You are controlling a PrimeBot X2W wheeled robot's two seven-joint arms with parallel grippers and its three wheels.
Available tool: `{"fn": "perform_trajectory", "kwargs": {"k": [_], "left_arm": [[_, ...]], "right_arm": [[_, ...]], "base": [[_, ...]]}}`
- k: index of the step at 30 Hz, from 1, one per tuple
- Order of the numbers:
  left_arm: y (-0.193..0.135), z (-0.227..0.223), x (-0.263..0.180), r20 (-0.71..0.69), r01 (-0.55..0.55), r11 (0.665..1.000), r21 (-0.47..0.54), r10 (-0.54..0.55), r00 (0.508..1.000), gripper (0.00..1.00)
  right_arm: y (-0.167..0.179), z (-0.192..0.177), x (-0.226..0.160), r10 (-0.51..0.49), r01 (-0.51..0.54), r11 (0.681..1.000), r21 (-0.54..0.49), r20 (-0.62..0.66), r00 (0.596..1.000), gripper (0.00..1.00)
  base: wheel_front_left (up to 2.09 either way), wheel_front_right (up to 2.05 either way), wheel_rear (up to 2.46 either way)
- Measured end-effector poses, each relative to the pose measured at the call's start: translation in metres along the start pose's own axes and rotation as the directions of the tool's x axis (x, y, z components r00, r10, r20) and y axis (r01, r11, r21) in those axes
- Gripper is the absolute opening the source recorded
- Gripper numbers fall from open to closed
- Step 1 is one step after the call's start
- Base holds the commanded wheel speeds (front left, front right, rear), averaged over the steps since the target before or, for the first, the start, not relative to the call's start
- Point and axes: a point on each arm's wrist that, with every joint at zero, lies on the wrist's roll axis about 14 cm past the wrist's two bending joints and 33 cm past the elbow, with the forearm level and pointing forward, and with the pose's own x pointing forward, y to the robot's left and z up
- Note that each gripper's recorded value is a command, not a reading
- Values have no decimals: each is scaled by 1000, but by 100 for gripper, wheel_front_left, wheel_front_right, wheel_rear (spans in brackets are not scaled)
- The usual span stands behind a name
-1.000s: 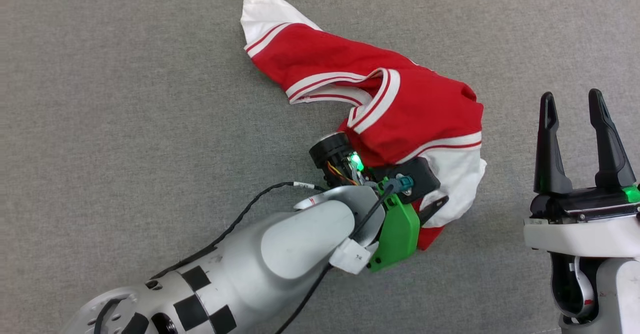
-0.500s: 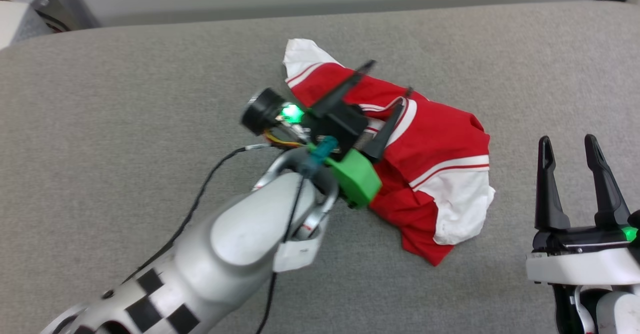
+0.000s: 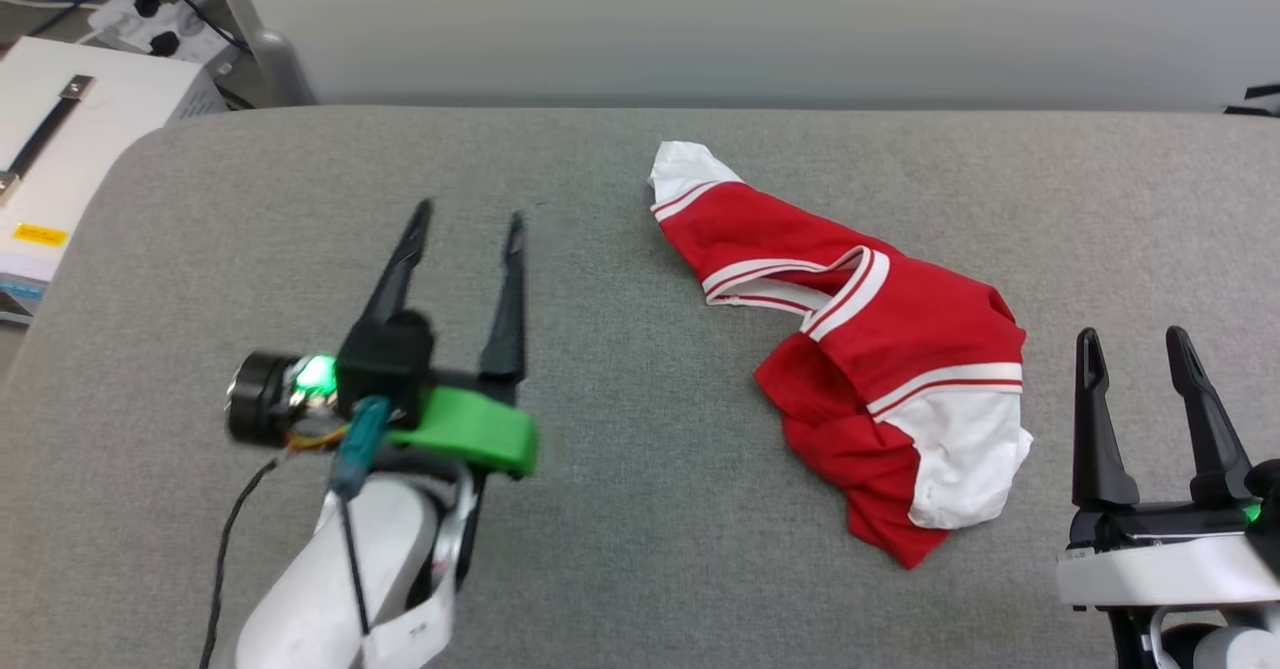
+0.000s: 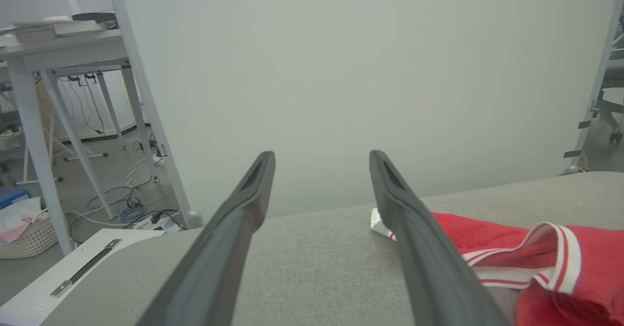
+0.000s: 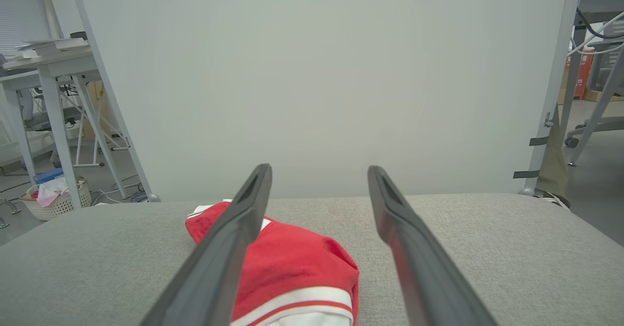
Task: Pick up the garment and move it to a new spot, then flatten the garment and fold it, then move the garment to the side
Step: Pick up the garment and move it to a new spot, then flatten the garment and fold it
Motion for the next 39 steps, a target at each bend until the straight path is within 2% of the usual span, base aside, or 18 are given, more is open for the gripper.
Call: {"fn": "perform_trajectory", "kwargs": {"k": [5,8,20,39], "left_arm": [[43,-8,-37,-36,-150,989,18,150,988,100],[53,-13,-57,-56,-181,983,26,182,982,100],[56,-33,-110,-139,-190,981,42,194,971,100],[53,-33,-118,-139,-174,984,35,177,974,100]], "right_arm": [[4,3,-6,9,-9,1000,2,2,1000,100],[4,3,-10,8,-8,1000,2,-3,1000,100],[6,-8,-33,9,-8,1000,12,-57,998,100],[7,-12,-47,8,-7,1000,9,-85,996,100]], "base": [[0,0,0],[0,0,0],[0,0,0],[0,0,0]]}}
